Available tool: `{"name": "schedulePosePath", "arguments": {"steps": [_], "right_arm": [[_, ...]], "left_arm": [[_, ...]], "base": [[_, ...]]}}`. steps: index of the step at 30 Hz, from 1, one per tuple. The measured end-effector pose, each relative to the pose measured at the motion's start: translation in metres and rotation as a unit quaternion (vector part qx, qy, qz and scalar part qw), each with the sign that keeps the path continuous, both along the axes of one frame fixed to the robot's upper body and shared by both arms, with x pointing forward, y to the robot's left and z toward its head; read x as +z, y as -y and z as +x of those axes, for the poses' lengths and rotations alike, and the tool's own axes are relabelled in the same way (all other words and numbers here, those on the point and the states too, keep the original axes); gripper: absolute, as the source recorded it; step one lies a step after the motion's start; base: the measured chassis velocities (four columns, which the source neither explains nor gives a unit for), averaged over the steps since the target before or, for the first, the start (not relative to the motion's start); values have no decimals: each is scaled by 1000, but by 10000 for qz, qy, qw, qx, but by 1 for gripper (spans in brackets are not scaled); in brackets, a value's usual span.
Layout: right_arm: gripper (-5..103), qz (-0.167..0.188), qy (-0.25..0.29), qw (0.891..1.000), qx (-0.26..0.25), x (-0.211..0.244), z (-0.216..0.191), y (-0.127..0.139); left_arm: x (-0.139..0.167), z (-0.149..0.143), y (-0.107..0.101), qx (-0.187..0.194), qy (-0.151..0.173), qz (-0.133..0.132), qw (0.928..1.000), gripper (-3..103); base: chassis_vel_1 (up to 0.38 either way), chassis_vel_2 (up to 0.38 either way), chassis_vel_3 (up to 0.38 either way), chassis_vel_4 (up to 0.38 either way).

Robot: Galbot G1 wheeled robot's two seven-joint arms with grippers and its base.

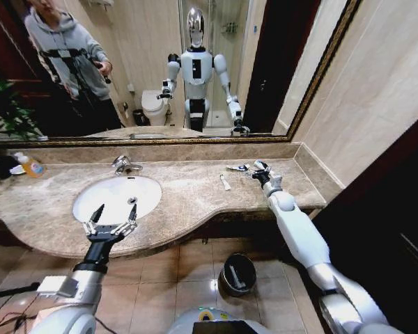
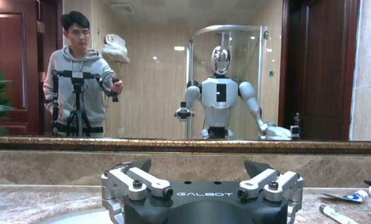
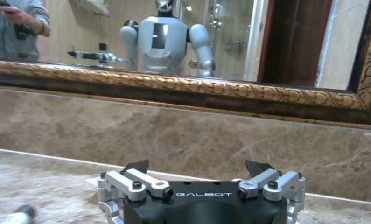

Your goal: Pick up the trash from the sink and place it in the trash bin.

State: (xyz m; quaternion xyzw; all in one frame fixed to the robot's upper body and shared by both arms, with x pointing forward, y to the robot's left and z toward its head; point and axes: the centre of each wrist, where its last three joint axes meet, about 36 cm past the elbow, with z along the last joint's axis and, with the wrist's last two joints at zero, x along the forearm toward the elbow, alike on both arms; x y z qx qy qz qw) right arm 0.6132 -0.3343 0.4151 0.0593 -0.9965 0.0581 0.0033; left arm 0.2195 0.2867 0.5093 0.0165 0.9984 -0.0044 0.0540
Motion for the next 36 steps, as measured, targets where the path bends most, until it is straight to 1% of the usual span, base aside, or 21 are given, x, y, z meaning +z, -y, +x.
{"name": "schedulePosePath", "arguments": {"steps": [5,6,8,10,11,14,15,18,21,26,30,34,36], "right_arm": [[100,-110,-58,9998,-180,-9,14,17],[100,-110,-58,9998,-180,-9,14,17],[100,-154,-124,9994,-281,-13,17,28],[100,-189,-163,9987,-441,-13,15,44],[100,-189,-163,9987,-441,-13,15,44],[100,-179,-444,9962,-725,-10,3,75],[100,-179,-444,9962,-725,-10,3,75],[100,-163,-632,9947,-798,-13,3,86],[100,-138,-664,9948,-763,-13,4,87],[100,-30,-762,9961,-440,-10,7,82],[101,-5,-777,9963,-359,-8,11,81],[80,4,-898,9956,-261,-5,15,79],[80,-3,-918,9955,-247,-6,16,79]], "left_arm": [[0,0,0,0,0,0,10000,100],[0,0,0,0,0,0,10000,100],[0,0,0,0,0,0,10000,100],[0,0,0,1,0,0,10000,100],[0,0,0,1,0,0,10000,100],[0,0,0,0,0,0,10000,100],[0,0,0,0,0,0,10000,100],[0,0,0,1,0,0,10000,100],[0,0,0,1,0,0,10000,100],[0,0,0,0,0,0,10000,100],[0,0,0,1,0,0,10000,100],[0,0,0,1,0,0,10000,100],[0,0,0,1,0,0,10000,100]], "base": [[0,0,0,0],[0,0,0,0],[0,0,0,0],[0,0,0,0],[0,0,0,0],[0,0,0,0],[0,0,0,0],[0,0,0,0],[0,0,0,0],[0,0,0,0],[0,0,0,0],[0,0,0,0],[0,0,0,0]]}}
